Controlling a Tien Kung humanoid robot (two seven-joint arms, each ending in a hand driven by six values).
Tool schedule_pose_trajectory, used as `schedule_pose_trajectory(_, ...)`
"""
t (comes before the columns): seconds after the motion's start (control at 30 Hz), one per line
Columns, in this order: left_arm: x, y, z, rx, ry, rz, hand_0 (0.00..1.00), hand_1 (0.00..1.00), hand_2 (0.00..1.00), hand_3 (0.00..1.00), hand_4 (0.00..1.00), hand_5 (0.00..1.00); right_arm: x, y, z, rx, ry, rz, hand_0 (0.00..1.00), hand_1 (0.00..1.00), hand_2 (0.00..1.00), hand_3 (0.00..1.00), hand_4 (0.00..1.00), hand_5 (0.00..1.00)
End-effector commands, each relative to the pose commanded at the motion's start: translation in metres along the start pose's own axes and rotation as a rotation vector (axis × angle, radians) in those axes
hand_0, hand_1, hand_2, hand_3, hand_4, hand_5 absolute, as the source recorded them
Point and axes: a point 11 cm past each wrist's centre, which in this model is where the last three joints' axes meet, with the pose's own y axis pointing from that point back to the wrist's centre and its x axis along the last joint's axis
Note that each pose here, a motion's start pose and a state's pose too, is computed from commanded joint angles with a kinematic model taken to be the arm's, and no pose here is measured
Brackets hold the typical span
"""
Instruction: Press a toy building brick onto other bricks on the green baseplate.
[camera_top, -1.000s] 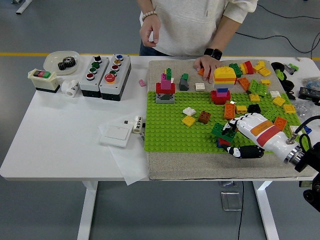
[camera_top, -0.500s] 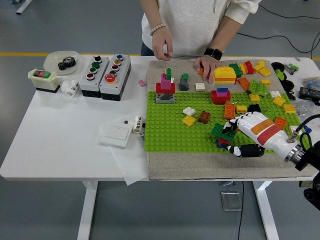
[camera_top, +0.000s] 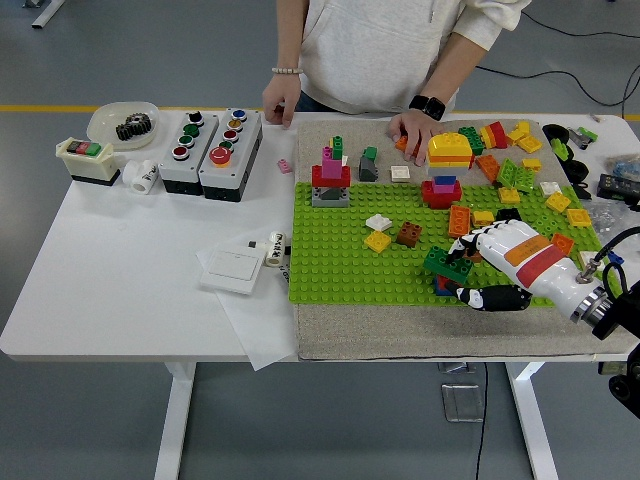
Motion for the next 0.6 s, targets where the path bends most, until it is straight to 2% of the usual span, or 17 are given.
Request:
schedule_pose_trajectory(0.33,0.000,0.000,0.000,-0.001,-0.002,0.000,0.524,0.617,0.777,0.797,0.841,0.826,0.004,0.006,-0.021,0.052,-0.020,0.031,0.551,0.517,0.560,0.548,0.710,0.479)
schedule_pose_trajectory(0.6,0.000,0.000,0.000,-0.001,-0.002,-0.001,0.523,0.617,0.777,0.797,0.842,0.828,-0.001,0.012,-0.039,0.093,-0.038,0.018,0.522,0.516,0.559,0.543,0.710,0.478)
